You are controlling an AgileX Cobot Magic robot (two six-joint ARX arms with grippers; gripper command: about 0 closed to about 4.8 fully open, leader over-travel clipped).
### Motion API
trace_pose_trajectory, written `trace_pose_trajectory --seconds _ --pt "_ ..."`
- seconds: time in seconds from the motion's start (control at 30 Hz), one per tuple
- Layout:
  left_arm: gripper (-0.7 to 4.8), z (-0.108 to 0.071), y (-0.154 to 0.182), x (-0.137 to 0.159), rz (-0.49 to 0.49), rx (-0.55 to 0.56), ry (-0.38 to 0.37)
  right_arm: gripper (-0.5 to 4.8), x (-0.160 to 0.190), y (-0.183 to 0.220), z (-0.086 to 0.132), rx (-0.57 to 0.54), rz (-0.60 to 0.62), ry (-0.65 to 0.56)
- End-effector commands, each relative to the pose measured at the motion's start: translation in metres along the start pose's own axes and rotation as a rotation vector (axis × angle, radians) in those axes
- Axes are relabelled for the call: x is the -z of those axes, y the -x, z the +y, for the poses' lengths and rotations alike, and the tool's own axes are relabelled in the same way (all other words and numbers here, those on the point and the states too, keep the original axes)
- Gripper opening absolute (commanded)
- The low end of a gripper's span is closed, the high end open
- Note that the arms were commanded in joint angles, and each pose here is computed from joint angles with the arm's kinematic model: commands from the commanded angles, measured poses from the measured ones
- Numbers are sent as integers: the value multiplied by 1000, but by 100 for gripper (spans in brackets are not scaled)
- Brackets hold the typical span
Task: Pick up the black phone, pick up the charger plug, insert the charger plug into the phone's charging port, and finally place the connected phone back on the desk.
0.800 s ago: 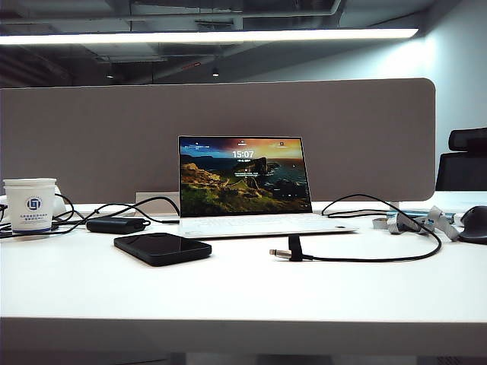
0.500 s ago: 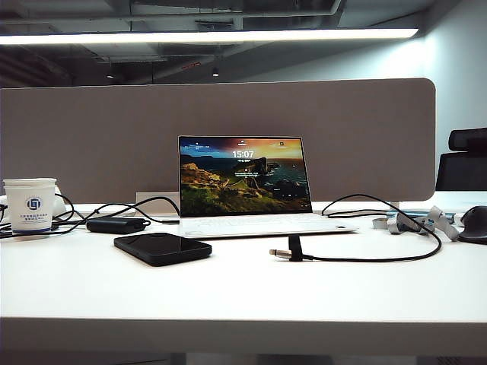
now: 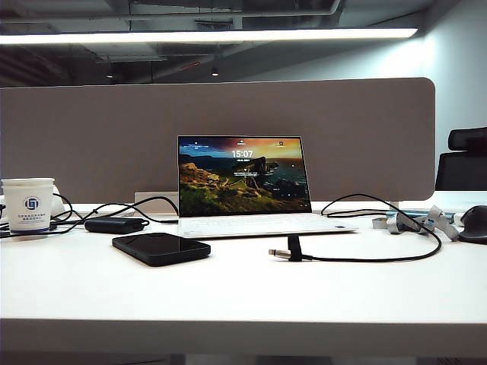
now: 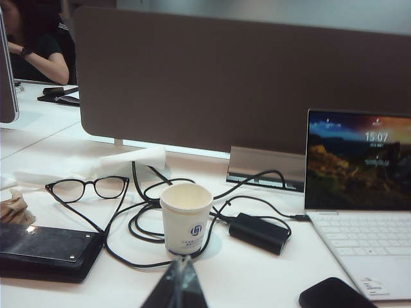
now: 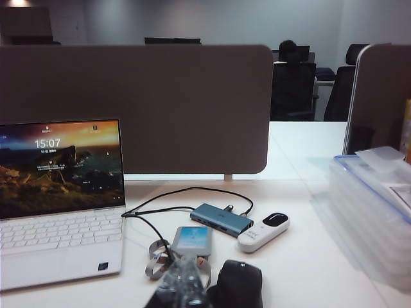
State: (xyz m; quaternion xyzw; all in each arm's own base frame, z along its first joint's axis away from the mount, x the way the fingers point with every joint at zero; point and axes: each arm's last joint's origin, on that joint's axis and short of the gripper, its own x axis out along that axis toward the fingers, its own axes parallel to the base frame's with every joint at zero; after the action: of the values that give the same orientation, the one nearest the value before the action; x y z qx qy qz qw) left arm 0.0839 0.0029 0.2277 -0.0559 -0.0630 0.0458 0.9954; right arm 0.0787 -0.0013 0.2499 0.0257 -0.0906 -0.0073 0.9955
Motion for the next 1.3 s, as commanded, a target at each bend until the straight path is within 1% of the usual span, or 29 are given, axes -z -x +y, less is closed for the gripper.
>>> trace_pose_trajectory --seconds 0.03,0.1,0.2,0.27,0.3,0.43,0.57,0.67,0.77,0.83,0.9,0.93,1.03,1.1,1.13,1.2,1.23,1.3 --pt "-5 -3 -4 -23 -1 12 7 -5 -29 -7 1 2 -18 -4" --pt "-5 -6 -11 -35 9 50 7 -5 -47 -15 3 -3 -13 -4" --pt "-6 -12 -24 -51 20 147 7 -5 -70 -31 4 -9 1 -4" --pt "-5 -16 -35 -60 16 202 7 -5 -84 -43 6 -37 7 -4" --pt "-5 -17 -39 -64 16 216 7 -5 -91 -50 7 -64 5 -4" --pt "-5 -21 -60 -83 36 215 7 -5 -111 -71 11 -156 -24 -2" --pt "-6 -25 -81 -97 59 214 8 -5 -121 -92 16 -235 -15 -5" --pt "-6 -32 -94 -107 74 238 10 -5 -122 -103 25 -285 -2 -16" --pt "-6 -45 -107 -112 97 294 15 -5 -120 -113 38 -353 21 -30" --pt "-5 -52 -114 -112 123 325 17 -5 -116 -118 51 -415 38 -42" --pt "-5 -62 -122 -110 177 397 20 -5 -110 -123 66 -484 67 -55" --pt "-5 -68 -126 -107 212 448 22 -5 -106 -125 73 -512 86 -61" --pt "-5 -79 -139 -95 312 556 31 -5 -94 -129 94 -582 157 -96" --pt "-5 -83 -146 -85 371 614 53 -5 -86 -132 108 -630 208 -130" --pt "-5 -85 -150 -79 415 642 82 -5 -82 -133 114 -650 232 -144" --pt "-5 -87 -156 -67 490 662 127 -5 -73 -134 126 -684 286 -167" --pt "-5 -87 -159 -62 524 652 141 -5 -69 -135 130 -694 310 -178" --pt "1 -88 -163 -51 588 638 146 -5 -60 -136 139 -721 368 -209"
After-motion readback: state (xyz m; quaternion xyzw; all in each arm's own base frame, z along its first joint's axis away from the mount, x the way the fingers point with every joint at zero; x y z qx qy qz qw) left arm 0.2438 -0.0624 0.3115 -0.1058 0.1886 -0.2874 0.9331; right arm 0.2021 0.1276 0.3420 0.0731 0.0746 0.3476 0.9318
